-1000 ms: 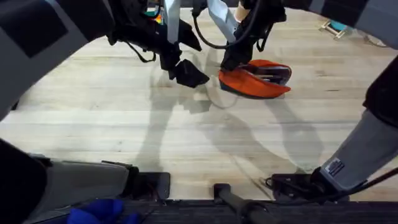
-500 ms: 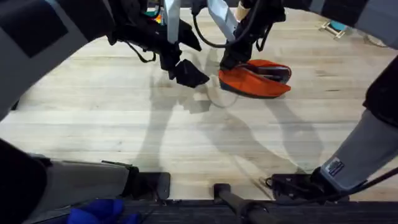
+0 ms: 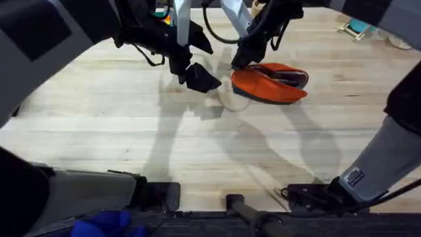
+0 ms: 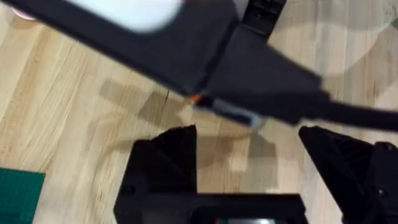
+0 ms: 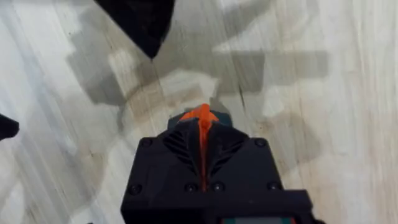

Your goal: Unzip the bag, pick up the pens from the table one at a time and place them inside, then zip the bag closed.

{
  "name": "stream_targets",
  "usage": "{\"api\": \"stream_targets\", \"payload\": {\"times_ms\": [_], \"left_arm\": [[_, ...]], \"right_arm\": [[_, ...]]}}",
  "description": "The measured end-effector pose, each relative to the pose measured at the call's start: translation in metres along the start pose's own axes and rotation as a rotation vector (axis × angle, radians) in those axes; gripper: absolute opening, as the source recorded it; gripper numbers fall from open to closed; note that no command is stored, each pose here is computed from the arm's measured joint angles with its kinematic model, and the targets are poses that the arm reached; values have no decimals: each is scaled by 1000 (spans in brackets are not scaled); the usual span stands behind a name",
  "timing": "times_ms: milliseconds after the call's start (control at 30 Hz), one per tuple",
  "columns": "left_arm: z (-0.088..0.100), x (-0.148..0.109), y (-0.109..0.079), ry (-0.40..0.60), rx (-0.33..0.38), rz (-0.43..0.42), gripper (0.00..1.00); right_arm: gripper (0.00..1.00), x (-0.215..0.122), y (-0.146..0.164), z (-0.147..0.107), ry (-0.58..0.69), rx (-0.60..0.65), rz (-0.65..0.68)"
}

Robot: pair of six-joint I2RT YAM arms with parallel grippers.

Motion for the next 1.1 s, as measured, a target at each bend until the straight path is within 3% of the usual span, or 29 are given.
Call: {"api": "stream_targets", "payload": {"times_ms": [1100], "left_arm": [[0, 0, 0, 0, 0, 0, 995]], "right_arm": [[32, -13, 0, 2, 1, 13, -37]]}}
Point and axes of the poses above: each hand's point on the last joint's axis, 136 mm out from that joint toward the fingers, its own x axis out along the fingers, its own y axis along the line the jaws close on, z = x × y, the point moved 8 cm from there along -x, back along the fingers, and after that the axes turned 10 degrees about -x, right-handed, at the moved point
